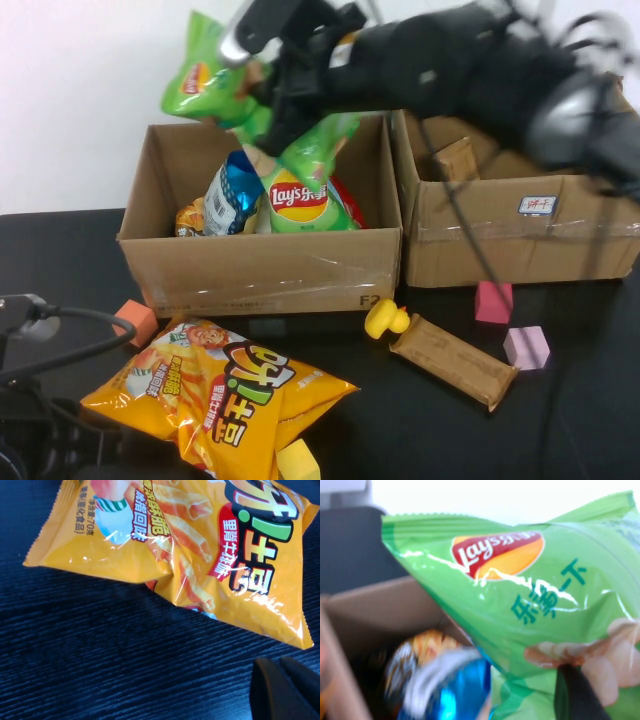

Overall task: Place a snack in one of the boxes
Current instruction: Place the potato chip in the potato chip box

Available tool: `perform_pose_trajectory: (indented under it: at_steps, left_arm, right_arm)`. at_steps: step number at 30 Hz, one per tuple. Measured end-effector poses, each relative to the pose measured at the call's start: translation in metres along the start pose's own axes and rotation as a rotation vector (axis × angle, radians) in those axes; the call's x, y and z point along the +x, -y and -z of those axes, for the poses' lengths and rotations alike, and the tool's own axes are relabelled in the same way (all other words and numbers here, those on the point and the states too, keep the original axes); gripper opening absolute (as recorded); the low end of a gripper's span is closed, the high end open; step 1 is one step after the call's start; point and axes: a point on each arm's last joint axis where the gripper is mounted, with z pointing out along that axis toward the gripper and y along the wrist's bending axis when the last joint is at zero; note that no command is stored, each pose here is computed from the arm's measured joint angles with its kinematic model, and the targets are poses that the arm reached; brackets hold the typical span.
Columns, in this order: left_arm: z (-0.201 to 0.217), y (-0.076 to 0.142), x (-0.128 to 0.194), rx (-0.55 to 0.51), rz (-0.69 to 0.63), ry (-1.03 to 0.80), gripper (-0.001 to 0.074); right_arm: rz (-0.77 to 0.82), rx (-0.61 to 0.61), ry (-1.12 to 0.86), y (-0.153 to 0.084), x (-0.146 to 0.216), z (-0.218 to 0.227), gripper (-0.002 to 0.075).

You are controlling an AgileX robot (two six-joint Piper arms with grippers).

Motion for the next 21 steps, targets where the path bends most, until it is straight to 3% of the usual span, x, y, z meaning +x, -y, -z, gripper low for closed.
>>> perform_pose_trajectory:
  at_steps: [9,11,15,18,21]
  left_arm:
    - [0.000,0.000,-0.002,-0.002,0.008,0.018,-0.0001]
    - [0.000,0.000,-0.002,-0.002,0.007,0.018,-0.0001]
    - [0.000,0.000,-0.002,-0.002,0.007,0.018,-0.0001]
    - [0.000,0.000,-0.002,-0.002,0.007,0.018,-0.0001]
    - [0.000,0.000,-0.002,-0.002,0.006,0.018,-0.0001]
  right_arm:
    - [-0.024,-0.010,-0.008,-0.014,0.040,-0.071,0.0179]
    - [-0.061,-0.015,-0.017,-0.014,0.045,-0.074,0.0242]
    - [-0.108,-0.044,-0.060,-0.018,0.054,-0.079,0.0452]
    - [-0.117,-0.057,-0.075,-0.018,0.055,-0.078,0.0522]
    - [-0.119,-0.066,-0.080,-0.014,0.046,-0.067,0.0542]
